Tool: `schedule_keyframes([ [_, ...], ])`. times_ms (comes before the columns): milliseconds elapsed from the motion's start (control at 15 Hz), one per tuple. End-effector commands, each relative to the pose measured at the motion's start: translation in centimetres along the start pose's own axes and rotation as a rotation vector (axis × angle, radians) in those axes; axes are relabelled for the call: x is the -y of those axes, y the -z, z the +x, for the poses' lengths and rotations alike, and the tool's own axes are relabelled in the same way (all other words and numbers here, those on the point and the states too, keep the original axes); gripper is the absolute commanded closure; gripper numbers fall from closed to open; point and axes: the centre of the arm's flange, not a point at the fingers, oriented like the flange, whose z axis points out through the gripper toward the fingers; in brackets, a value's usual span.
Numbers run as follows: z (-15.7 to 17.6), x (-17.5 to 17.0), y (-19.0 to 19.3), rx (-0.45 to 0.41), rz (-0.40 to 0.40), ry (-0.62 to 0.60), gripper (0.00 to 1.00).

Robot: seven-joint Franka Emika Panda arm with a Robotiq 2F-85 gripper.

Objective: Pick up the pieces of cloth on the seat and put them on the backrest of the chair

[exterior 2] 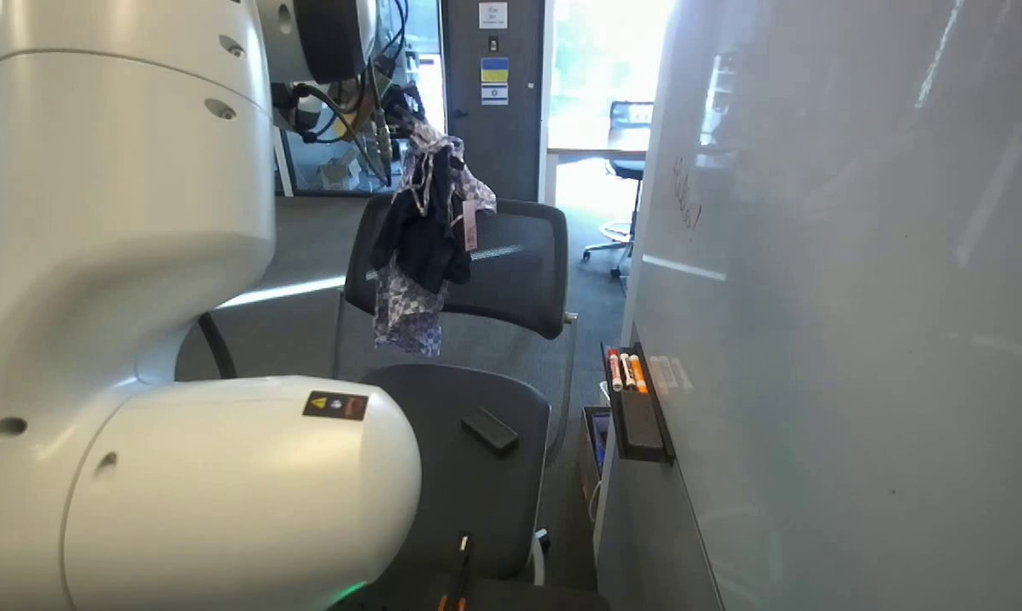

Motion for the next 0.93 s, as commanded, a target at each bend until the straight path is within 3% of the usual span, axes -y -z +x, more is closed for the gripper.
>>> schedule_keyframes([
  [0, 2.8, 0.5, -3.1, -0.038, -0.062, 0.029, 0.96],
  [533, 4.3, 0.0, -4.9, -0.118, -0.151, 0.043, 0.98],
  [867, 3.7, 3.1, -6.6, -0.129, -0.127, 0.069, 0.98],
])
